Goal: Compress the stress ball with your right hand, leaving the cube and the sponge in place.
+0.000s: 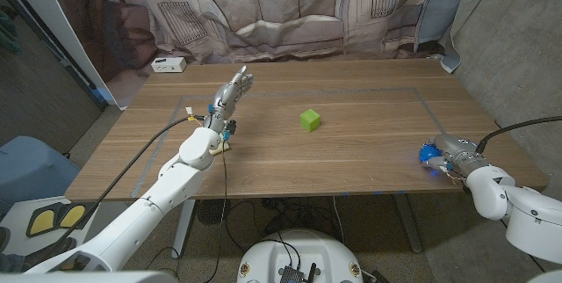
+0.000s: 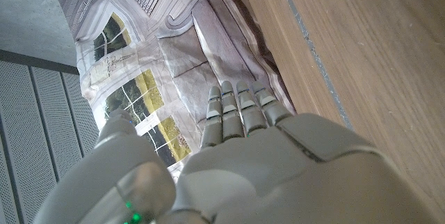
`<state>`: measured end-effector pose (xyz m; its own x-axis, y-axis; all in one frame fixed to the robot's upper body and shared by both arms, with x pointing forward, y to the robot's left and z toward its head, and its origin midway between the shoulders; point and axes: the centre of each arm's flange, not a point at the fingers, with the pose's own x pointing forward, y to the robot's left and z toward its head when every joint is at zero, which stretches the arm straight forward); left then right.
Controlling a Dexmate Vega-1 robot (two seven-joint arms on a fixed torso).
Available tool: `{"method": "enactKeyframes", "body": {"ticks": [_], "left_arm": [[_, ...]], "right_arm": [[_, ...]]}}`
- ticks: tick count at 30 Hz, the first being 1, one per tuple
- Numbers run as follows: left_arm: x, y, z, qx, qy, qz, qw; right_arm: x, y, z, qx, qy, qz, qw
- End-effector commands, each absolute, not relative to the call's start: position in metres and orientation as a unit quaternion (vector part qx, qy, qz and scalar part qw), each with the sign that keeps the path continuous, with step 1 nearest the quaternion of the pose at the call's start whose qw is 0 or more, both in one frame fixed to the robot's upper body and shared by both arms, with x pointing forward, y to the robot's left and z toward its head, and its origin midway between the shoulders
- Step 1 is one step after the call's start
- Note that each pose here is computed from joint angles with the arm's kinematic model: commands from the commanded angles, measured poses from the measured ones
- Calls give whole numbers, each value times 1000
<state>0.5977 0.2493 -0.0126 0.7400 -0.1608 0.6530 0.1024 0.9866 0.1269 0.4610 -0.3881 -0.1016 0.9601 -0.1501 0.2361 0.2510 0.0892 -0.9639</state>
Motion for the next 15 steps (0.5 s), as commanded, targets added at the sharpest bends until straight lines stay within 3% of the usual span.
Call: {"method": "enactKeyframes", "body": {"ticks": [1,15], "left_arm": [[597,251,-13,40,-355,-69,931],[596,252,-10,42,-358,-69,930]], "right_arm": [[453,-386,-96,-660,-55,-153,734],[440,-380,-87,-646,-116,-186,731]]}}
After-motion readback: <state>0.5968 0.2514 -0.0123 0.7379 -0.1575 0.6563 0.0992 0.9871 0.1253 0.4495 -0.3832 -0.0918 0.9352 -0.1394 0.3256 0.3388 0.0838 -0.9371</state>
